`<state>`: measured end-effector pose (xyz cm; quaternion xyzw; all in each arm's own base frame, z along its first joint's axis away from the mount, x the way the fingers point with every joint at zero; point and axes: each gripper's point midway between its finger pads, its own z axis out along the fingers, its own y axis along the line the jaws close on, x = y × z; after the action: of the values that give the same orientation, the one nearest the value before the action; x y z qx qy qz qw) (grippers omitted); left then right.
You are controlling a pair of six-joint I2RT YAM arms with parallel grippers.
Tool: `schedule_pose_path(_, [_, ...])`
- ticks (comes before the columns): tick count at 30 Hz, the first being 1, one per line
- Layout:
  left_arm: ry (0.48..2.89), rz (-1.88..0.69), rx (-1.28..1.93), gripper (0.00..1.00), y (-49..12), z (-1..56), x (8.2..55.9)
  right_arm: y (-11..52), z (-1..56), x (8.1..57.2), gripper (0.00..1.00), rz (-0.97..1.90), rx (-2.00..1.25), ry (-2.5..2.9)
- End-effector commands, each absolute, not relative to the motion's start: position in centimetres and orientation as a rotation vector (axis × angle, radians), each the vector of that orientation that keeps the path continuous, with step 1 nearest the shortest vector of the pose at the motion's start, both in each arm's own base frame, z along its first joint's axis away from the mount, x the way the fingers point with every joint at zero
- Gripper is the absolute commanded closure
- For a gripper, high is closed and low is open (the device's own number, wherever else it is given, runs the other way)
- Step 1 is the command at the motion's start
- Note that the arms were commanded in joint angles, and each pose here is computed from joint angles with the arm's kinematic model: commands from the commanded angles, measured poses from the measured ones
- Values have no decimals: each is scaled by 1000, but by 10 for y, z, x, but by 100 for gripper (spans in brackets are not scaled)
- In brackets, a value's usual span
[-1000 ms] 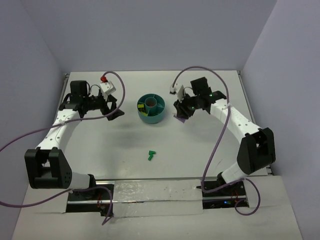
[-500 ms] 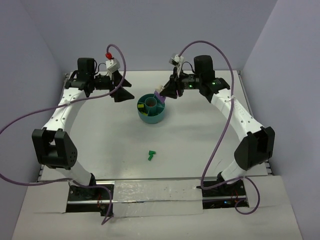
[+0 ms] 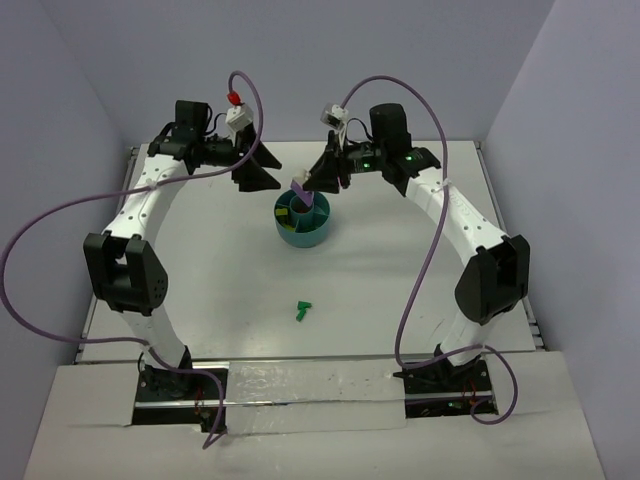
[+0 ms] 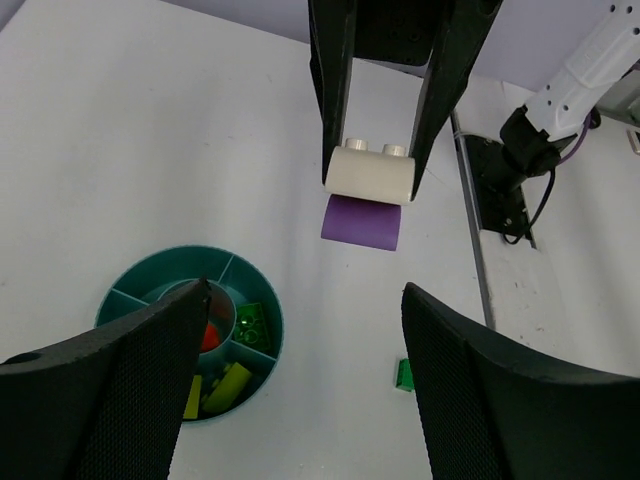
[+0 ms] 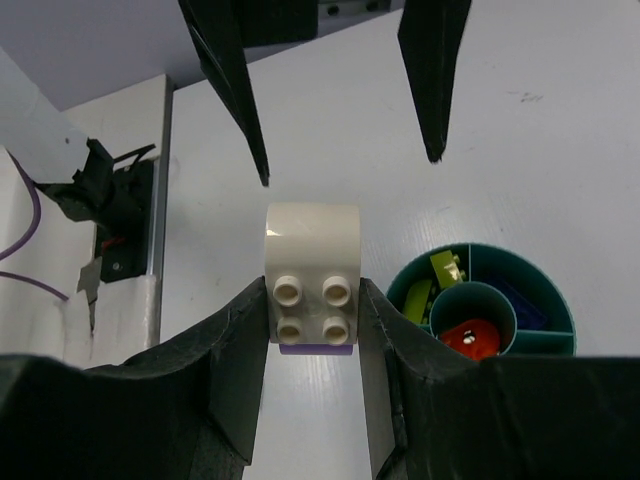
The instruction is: Sort the legos into containers by color
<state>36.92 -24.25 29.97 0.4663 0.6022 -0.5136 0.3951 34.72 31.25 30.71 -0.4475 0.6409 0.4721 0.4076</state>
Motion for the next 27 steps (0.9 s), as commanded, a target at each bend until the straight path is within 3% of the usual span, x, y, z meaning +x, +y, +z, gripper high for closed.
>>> schedule_pose_path(1, [1464, -1407, 1217, 18, -246, 312, 356, 326, 339, 351, 100, 1157, -1170, 1473])
schedule_pose_path(9, [1446, -1441, 1232, 18, -247, 310, 353, 331, 334, 359, 100, 1127, -1165, 1482])
schedule_pose_path(17, [1423, -1442, 1242, 10, -246, 312, 352, 335, 330, 370, 100, 1093, -1150, 1480])
schedule_pose_path(27, [1464, -1456, 1238, 23, -253, 304, 357, 344, 337, 368, 100, 1121, -1158, 1447])
